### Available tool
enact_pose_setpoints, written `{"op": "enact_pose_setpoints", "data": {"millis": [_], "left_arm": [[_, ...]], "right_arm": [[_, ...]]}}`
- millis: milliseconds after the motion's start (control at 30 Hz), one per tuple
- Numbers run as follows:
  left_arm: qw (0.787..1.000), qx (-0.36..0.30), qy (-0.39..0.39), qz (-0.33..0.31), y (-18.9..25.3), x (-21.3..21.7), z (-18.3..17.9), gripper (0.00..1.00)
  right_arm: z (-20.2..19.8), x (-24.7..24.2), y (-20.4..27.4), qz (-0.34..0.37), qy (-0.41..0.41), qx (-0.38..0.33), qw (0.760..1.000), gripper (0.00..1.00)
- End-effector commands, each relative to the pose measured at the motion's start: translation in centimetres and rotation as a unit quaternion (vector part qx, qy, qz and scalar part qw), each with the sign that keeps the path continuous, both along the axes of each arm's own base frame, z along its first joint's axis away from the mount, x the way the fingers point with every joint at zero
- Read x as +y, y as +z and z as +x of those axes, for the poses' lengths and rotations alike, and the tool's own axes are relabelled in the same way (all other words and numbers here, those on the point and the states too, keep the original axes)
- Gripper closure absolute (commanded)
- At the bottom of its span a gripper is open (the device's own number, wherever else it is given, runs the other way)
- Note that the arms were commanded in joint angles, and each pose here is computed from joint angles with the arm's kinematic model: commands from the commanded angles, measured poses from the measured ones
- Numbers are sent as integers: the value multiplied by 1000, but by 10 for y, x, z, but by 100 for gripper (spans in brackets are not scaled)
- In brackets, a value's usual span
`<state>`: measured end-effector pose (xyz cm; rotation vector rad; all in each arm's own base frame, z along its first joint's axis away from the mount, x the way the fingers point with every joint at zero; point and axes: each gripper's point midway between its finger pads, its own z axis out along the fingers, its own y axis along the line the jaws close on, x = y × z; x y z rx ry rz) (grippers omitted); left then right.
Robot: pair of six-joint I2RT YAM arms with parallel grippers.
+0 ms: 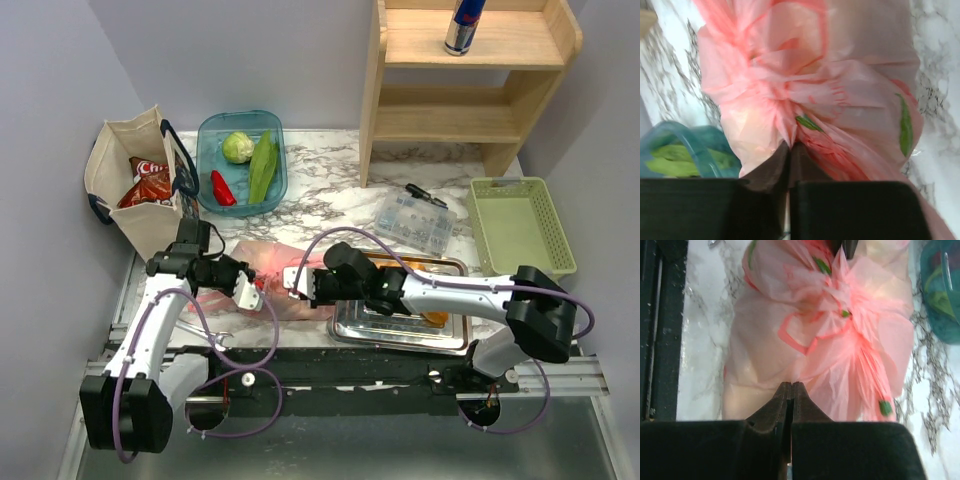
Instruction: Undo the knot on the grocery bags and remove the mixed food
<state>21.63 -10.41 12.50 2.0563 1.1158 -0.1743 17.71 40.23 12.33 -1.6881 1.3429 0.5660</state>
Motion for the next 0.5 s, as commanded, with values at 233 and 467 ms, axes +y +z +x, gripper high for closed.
{"op": "enact_pose_setpoints", "data": {"millis": [233,467], "left_arm": [[969,20,210,-130,46,44,22,100],[940,88,257,-207,54,32,5,100]], "right_arm": [[16,-96,-32,-87,-84,-34,992,99],[28,-87,8,-34,-108,-5,994,90]]}}
